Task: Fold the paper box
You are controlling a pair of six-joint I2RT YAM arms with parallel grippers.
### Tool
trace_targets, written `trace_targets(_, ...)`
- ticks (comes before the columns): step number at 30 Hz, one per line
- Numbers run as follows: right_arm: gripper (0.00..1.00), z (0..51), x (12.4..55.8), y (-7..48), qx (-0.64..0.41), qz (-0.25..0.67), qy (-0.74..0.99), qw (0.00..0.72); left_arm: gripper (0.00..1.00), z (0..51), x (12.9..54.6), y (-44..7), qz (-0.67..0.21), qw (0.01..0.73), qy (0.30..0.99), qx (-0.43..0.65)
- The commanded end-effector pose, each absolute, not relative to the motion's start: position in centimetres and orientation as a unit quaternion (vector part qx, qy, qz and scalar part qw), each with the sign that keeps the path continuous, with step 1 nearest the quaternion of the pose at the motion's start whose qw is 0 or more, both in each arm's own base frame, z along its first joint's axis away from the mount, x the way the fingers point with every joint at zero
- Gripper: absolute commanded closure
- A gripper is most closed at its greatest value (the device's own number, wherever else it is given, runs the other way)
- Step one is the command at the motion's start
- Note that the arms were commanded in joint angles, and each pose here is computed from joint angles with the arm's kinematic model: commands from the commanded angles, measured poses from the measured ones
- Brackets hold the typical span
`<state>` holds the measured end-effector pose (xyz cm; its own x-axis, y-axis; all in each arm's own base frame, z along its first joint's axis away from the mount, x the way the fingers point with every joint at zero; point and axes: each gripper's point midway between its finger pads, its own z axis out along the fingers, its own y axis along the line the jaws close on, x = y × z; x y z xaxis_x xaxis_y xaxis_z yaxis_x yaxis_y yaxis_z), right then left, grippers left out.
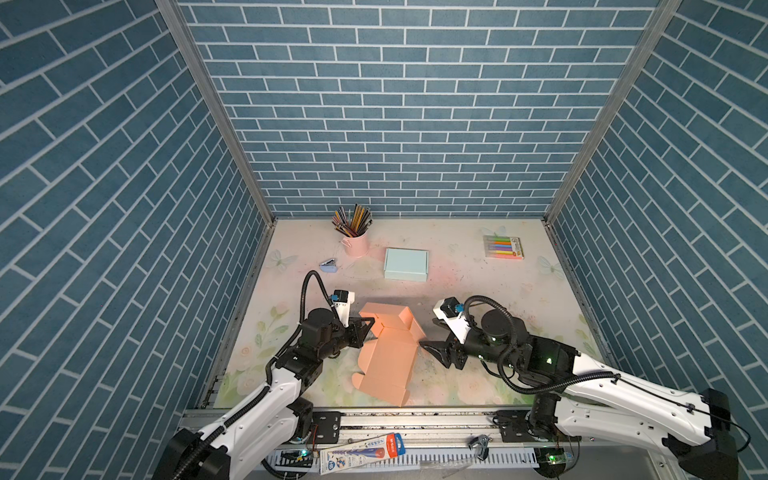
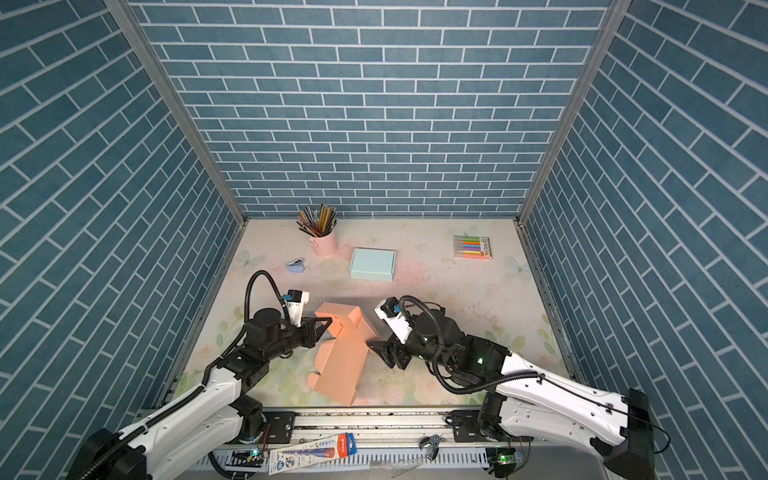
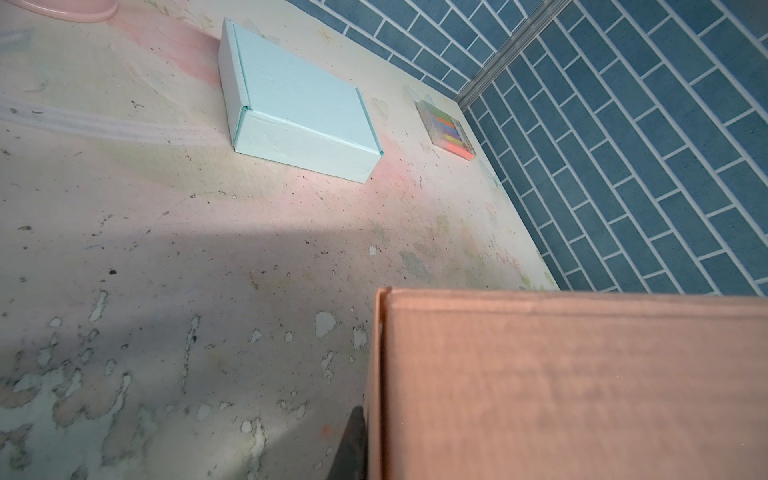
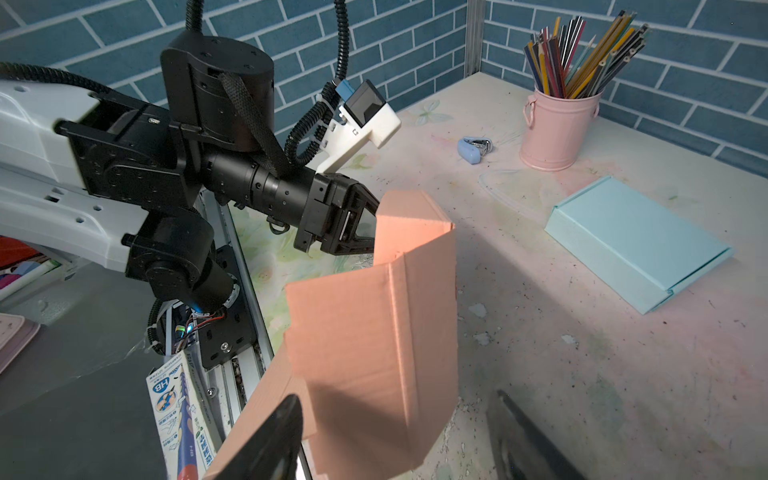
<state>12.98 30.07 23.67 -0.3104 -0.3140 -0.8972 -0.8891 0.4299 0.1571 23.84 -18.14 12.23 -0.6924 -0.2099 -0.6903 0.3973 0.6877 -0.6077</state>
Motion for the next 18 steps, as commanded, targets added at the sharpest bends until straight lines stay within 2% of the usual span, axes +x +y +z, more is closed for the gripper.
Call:
trace_targets(1, 0.33, 23.3, 12.8, 30.4, -0.428, 0.344, 0.725, 0.416, 0.87, 13.9, 24.2, -18.4, -0.397, 0.403, 0.822, 0.065)
trace_targets(10, 0.36, 22.6, 13.5, 31.0, -0.428, 0.334, 0.732, 0.412, 0.88, 13.8, 24.3, -18.6, -0.400, 0.402, 0.821, 0.066)
trace_targets(18, 0.27, 22.9, 13.3, 32.0, -0.439, 0.348, 0.723, 0.405, 0.87, 13.5, 24.2, -18.5, -0.398, 0.402, 0.822, 0.065)
